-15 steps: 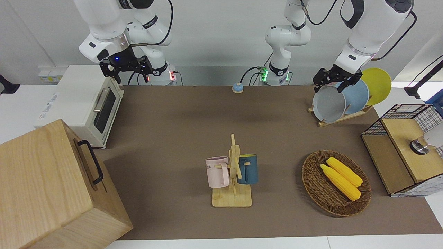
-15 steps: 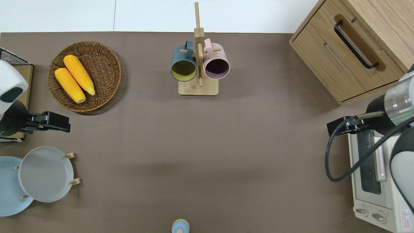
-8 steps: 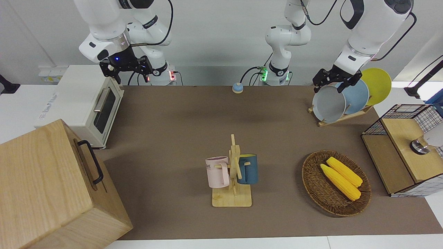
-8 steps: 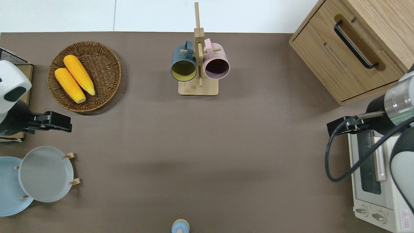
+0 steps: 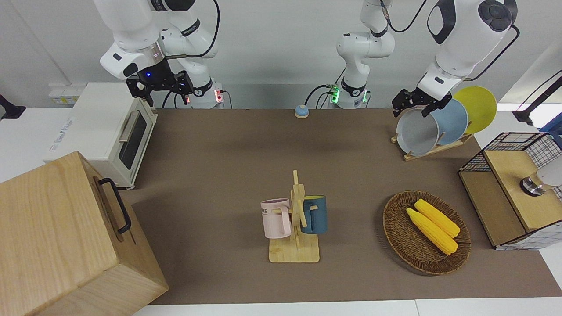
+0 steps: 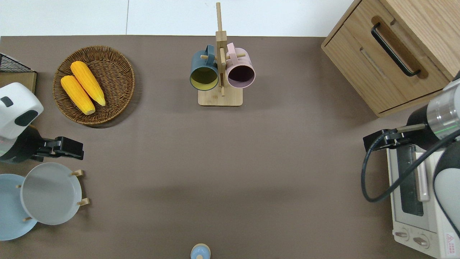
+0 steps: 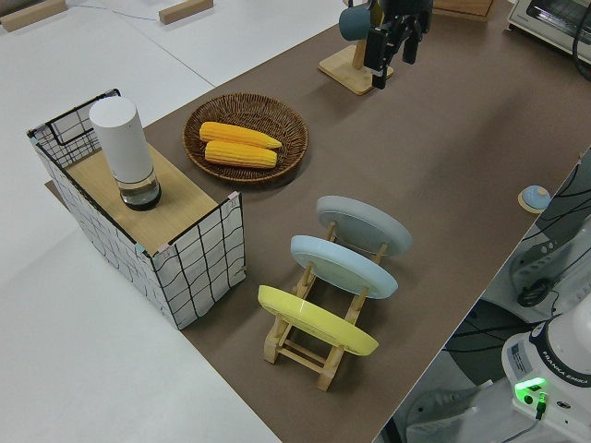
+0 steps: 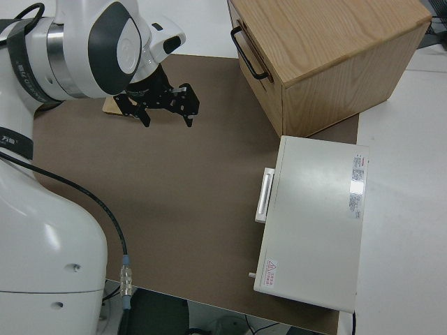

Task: Pick gray plate from low plate rack and place it on table with left arm
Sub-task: 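Move the left gripper down toward the gray plate in the low rack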

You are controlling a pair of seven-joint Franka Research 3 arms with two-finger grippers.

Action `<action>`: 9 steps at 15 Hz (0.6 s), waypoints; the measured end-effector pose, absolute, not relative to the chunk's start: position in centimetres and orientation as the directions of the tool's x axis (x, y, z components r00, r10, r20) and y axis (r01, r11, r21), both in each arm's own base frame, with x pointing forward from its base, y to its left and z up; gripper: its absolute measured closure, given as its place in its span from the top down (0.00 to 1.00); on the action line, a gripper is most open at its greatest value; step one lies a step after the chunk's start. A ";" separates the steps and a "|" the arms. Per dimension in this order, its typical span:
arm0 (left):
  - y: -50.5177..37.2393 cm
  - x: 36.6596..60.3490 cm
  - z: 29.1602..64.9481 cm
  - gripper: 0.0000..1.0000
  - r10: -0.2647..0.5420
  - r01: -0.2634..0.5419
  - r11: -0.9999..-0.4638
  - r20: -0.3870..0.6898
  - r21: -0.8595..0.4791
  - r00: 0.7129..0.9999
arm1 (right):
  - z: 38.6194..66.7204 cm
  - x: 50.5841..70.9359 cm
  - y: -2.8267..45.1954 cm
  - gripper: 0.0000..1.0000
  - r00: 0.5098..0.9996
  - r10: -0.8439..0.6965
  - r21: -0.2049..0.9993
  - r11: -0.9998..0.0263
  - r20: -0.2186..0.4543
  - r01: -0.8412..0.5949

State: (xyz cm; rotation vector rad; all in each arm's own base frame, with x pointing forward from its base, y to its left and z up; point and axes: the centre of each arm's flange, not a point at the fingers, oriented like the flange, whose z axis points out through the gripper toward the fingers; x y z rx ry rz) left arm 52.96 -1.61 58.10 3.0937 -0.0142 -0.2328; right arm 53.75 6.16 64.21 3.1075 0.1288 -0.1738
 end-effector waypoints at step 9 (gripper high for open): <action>-0.9 48.5 55.4 1.00 0.002 0.005 -0.999 -0.099 0.035 0.995 | 64.2 53.7 6.2 0.99 0.990 0.081 0.022 -0.996 -0.112 0.084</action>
